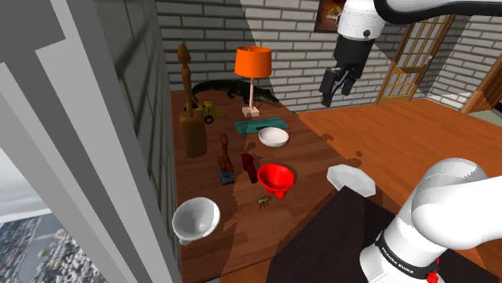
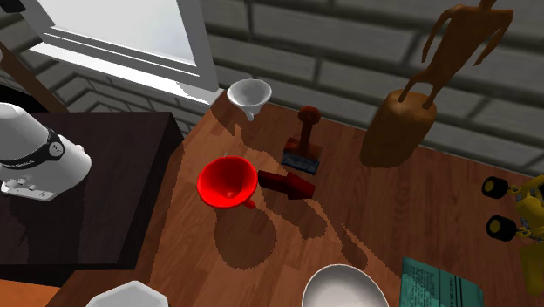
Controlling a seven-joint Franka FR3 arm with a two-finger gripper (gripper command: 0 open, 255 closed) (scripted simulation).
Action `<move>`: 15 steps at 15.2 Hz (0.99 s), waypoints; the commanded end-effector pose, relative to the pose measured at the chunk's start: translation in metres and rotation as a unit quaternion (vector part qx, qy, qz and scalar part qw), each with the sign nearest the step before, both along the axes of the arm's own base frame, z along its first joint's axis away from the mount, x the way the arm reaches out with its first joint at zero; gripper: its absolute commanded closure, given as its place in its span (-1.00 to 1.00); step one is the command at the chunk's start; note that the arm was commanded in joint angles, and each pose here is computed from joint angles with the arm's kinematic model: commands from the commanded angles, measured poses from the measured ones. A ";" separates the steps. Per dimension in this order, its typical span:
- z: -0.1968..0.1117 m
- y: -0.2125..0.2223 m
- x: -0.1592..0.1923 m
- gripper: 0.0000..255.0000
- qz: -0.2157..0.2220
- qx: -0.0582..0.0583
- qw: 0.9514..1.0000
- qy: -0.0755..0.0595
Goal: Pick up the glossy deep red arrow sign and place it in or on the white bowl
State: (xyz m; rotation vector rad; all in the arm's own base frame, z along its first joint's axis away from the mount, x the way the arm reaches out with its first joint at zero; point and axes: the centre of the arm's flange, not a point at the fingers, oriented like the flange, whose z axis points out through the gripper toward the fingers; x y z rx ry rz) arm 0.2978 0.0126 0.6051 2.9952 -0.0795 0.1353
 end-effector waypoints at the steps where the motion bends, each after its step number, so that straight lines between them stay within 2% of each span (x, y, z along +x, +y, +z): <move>1: 0.000 0.000 0.000 -1.00 0.000 0.000 1.000 0.000; 15: -0.144 -0.012 0.116 -1.00 -0.018 0.017 1.000 0.001</move>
